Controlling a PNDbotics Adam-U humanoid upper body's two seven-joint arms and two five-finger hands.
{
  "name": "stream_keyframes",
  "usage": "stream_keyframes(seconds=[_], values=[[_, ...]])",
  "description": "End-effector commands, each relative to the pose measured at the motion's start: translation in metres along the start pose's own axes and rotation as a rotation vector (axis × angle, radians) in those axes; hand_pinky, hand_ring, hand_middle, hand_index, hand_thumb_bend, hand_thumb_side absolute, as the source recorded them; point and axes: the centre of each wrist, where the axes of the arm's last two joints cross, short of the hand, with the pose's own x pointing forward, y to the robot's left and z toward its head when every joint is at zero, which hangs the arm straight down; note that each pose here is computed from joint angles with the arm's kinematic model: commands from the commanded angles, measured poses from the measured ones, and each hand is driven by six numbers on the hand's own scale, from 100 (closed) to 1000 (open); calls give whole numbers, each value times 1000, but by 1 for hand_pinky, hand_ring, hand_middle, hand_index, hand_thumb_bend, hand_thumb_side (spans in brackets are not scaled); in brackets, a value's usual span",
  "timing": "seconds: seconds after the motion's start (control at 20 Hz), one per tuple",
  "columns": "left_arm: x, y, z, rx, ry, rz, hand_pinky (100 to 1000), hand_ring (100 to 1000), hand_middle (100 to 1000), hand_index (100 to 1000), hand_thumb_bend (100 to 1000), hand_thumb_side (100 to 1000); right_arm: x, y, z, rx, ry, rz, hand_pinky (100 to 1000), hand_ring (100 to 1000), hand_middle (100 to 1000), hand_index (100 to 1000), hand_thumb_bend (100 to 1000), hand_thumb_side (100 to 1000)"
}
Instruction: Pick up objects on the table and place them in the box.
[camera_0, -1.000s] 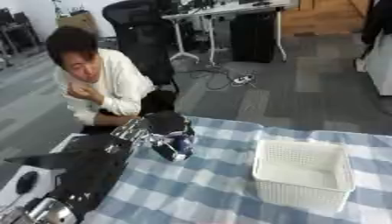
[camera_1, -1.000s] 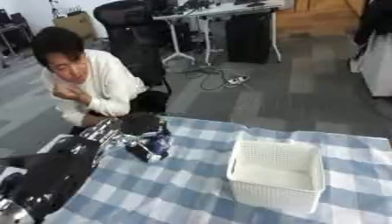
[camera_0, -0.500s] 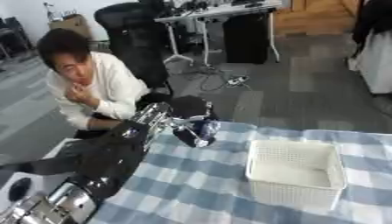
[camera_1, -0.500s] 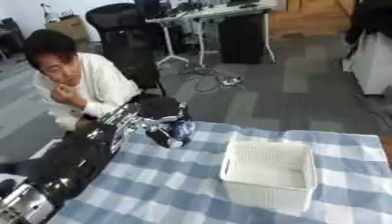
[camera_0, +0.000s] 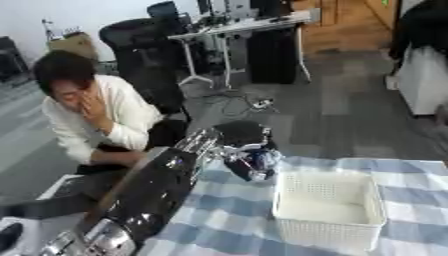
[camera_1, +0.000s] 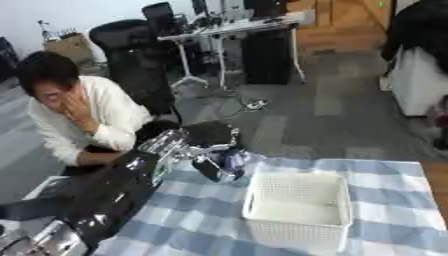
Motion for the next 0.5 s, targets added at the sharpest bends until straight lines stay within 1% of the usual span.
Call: stream_keyframes(seconds=[0.05,0.15,0.2,0.25,0.3,0.35,0.4,0.45,0.5], values=[[-3,17,-7,26,-4,-50,100,100,119,191,100,479,5,0,-9,-2,-42,-12,535,534,589,654,233,1000],[-1,12,-9,22,5,-53,100,100,136,200,100,482,6,1,-10,-1,-48,-19,535,534,589,654,234,1000],[0,10,-10,17,14,-55,100,183,276,315,100,449,6,1,-11,0,-52,-23,535,533,589,654,235,1000],[1,8,-11,8,21,-61,100,244,311,339,100,475,6,2,-12,2,-54,-26,535,533,589,654,235,1000],[1,8,-12,-13,26,-81,701,701,621,559,319,810,7,2,-12,3,-57,-28,535,533,589,654,232,1000],[2,8,-13,-41,33,-114,892,847,782,659,584,901,7,3,-13,5,-59,-31,535,534,589,654,230,1000],[3,8,-14,-64,40,-146,998,940,856,724,826,953,7,3,-13,6,-61,-33,535,534,589,655,228,1000],[4,8,-14,-86,46,-174,1000,994,896,759,993,955,7,3,-14,7,-64,-35,535,534,589,655,227,1000],[4,8,-14,-106,51,-201,1000,1000,961,817,1000,993,7,3,-14,8,-65,-37,535,534,589,655,227,1000]])
